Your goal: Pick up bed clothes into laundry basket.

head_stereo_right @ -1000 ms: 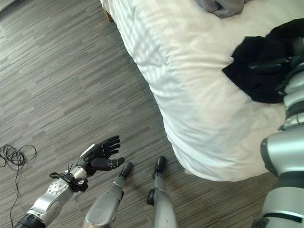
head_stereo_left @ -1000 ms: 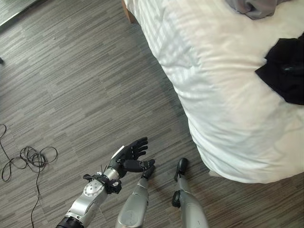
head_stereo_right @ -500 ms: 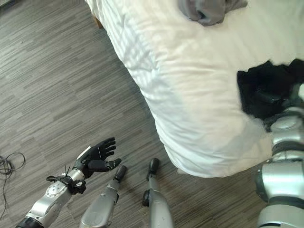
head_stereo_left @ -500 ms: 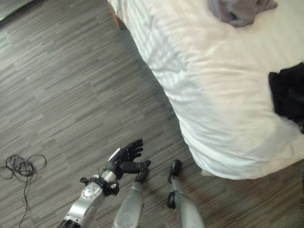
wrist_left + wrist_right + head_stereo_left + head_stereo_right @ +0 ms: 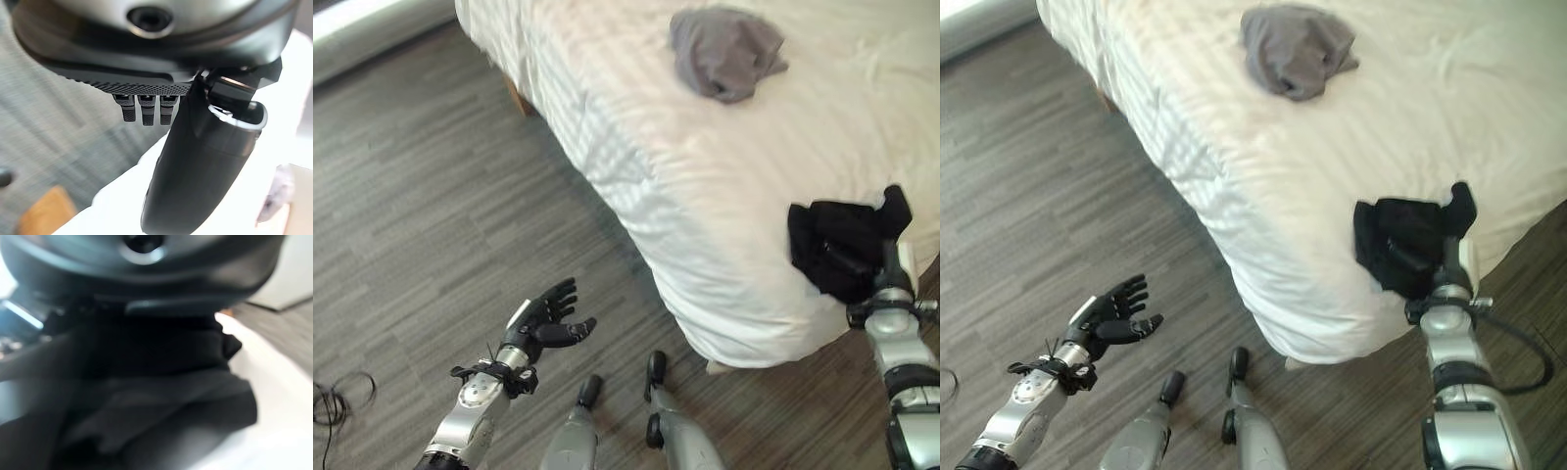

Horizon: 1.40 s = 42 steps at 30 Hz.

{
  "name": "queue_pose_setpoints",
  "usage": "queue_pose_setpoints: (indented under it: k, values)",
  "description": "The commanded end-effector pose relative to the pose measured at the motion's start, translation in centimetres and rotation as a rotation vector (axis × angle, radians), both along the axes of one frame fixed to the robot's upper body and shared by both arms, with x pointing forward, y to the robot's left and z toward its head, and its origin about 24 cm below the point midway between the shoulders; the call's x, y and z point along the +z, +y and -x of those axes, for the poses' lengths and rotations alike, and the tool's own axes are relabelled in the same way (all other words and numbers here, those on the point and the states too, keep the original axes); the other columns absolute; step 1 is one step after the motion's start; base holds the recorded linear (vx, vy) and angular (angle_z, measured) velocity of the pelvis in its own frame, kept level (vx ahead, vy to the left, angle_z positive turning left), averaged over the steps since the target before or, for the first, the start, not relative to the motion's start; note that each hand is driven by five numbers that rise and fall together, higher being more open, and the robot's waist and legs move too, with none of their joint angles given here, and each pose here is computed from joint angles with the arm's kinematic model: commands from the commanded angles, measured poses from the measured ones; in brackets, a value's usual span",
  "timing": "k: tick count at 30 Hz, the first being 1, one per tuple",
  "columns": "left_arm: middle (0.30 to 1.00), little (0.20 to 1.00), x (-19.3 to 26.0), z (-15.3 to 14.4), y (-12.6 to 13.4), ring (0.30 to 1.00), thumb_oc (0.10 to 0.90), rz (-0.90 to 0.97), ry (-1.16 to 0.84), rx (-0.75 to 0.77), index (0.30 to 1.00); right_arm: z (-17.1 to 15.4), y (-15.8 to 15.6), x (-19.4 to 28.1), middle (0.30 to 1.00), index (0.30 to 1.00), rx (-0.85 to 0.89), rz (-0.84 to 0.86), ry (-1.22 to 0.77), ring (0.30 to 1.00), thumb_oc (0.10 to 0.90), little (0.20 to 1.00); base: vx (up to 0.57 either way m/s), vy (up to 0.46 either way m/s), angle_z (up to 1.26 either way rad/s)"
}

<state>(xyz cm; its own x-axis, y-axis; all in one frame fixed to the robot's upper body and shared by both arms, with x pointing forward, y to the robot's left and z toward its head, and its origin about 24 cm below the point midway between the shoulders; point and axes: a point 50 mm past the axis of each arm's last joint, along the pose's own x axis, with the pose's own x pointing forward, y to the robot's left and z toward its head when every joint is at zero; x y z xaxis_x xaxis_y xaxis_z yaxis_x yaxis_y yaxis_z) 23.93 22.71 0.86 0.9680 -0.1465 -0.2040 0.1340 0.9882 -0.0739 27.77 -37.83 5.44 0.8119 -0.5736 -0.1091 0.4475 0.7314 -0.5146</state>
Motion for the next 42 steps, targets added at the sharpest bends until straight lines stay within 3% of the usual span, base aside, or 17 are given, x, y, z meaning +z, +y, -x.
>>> queue_pose_setpoints:
  k: [1, 4, 6, 8, 9, 10, 14, 17, 19, 22, 23, 24, 25, 27, 33, 35, 42]
  values:
    - [0.9, 0.9, 3.9, -1.4, 0.5, 0.9, 0.8, 0.001, -0.234, 0.016, 0.9, 5.1, -0.3, -5.6, 0.3, 0.3, -0.029, -0.236, 0.121, 0.3, 0.4, 0.3, 0.07, -0.009, -0.05]
    - [0.9, 0.9, 3.9, -1.1, 1.7, 0.9, 0.8, 0.014, -0.236, 0.073, 0.9, 4.9, -1.3, -2.0, 0.3, 0.3, -0.021, -0.273, -0.119, 0.3, 0.4, 0.3, 0.06, 0.001, -0.09]
    - [0.9, 0.9, 3.6, -0.1, 2.8, 0.9, 0.8, 0.054, -0.228, 0.134, 0.9, 7.0, -2.1, 1.8, 0.3, 0.3, 0.008, -0.268, -0.34, 0.3, 0.4, 0.3, 0.15, 0.012, -0.23]
    - [0.9, 0.9, 3.3, 0.2, 3.0, 0.9, 0.8, 0.07, -0.219, 0.138, 0.9, 7.9, -2.5, 2.3, 0.3, 0.3, -0.002, -0.257, -0.365, 0.3, 0.4, 0.3, 0.09, 0.001, -0.13]
    - [0.9, 0.9, 3.2, 0.5, 3.1, 0.9, 0.8, 0.076, -0.216, 0.149, 0.9, 8.5, -2.6, 3.4, 0.3, 0.3, 0.004, -0.256, -0.431, 0.3, 0.4, 0.3, 0.1, 0.012, -0.16]
    - [0.9, 0.9, 3.0, 1.2, 3.3, 0.9, 0.8, 0.087, -0.215, 0.16, 0.9, 11.1, -3.8, 5.5, 0.3, 0.3, -0.043, -0.222, -0.555, 0.3, 0.4, 0.3, 0.14, 0.015, -0.21]
    - [0.9, 0.9, 3.1, 2.2, 3.5, 0.9, 0.8, 0.114, -0.219, 0.152, 0.9, 13.6, -3.5, 8.0, 0.3, 0.3, -0.023, -0.195, -0.712, 0.3, 0.4, 0.3, 0.09, 0.023, -0.18]
    - [0.9, 0.9, 3.2, 2.4, 2.8, 0.9, 0.8, 0.147, -0.232, 0.139, 0.9, 12.9, -1.2, 6.8, 0.3, 0.3, 0.041, -0.333, -0.813, 0.3, 0.4, 0.3, -0.03, 0.001, -0.31]
    - [0.9, 0.9, 3.1, 2.7, 2.4, 0.9, 0.8, 0.2, -0.24, 0.149, 0.9, 11.4, 2.0, 4.9, 0.3, 0.3, 0.117, -0.537, -0.909, 0.3, 0.4, 0.3, -0.07, 0.02, -0.52]
    - [0.9, 0.9, 3.6, 2.2, 1.6, 0.9, 0.8, 0.252, -0.26, 0.128, 0.9, 9.3, 7.2, 0.9, 0.3, 0.3, 0.227, -0.84, -0.819, 0.3, 0.4, 0.3, -0.08, 0.037, -0.56]
    - [0.9, 0.9, 3.6, 2.2, 1.6, 0.9, 0.8, 0.252, -0.26, 0.128, 0.9, 9.3, 7.2, 0.9, 0.3, 0.3, 0.227, -0.84, -0.819, 0.3, 0.4, 0.3, -0.07, 0.042, -0.04]
    - [0.9, 0.9, 3.5, 2.1, 1.2, 0.9, 0.8, 0.264, -0.253, 0.112, 0.9, 8.9, 11.0, -2.4, 0.3, 0.3, 0.245, -1.075, -0.728, 0.3, 0.4, 0.3, -0.03, 0.035, 0.02]
    - [0.9, 0.9, 3.4, 2.1, 1.0, 0.9, 0.8, 0.266, -0.251, 0.111, 0.9, 9.0, 12.0, -3.6, 0.3, 0.3, 0.241, -1.135, -0.676, 0.3, 0.4, 0.3, -0.03, 0.035, 0.02]
    - [0.9, 0.9, 3.1, 2.2, 1.4, 0.9, 0.8, 0.253, -0.248, 0.138, 0.9, 9.2, 12.8, -4.3, 0.3, 0.3, 0.297, -1.103, -0.568, 0.3, 0.4, 0.3, -0.04, 0.018, 0.08]
    - [0.9, 0.9, 3.1, 3.2, 2.2, 0.9, 0.8, 0.209, -0.246, 0.174, 0.9, 9.0, 11.6, -2.1, 0.3, 0.3, 0.306, -0.999, -0.641, 0.3, 0.4, 0.3, 0.0, 0.008, 0.26]
    - [0.9, 0.9, 3.1, 3.8, 3.2, 0.9, 0.8, 0.191, -0.25, 0.225, 0.9, 8.6, 10.4, -0.8, 0.3, 0.3, 0.297, -0.896, -0.676, 0.3, 0.4, 0.3, 0.01, 0.005, 0.1]
    - [0.9, 0.9, 2.7, 4.4, 3.5, 0.9, 0.8, 0.22, -0.256, 0.285, 0.9, 8.7, 9.9, -1.1, 0.3, 0.3, 0.252, -0.874, -0.691, 0.3, 0.4, 0.3, 0.03, -0.004, 0.06]
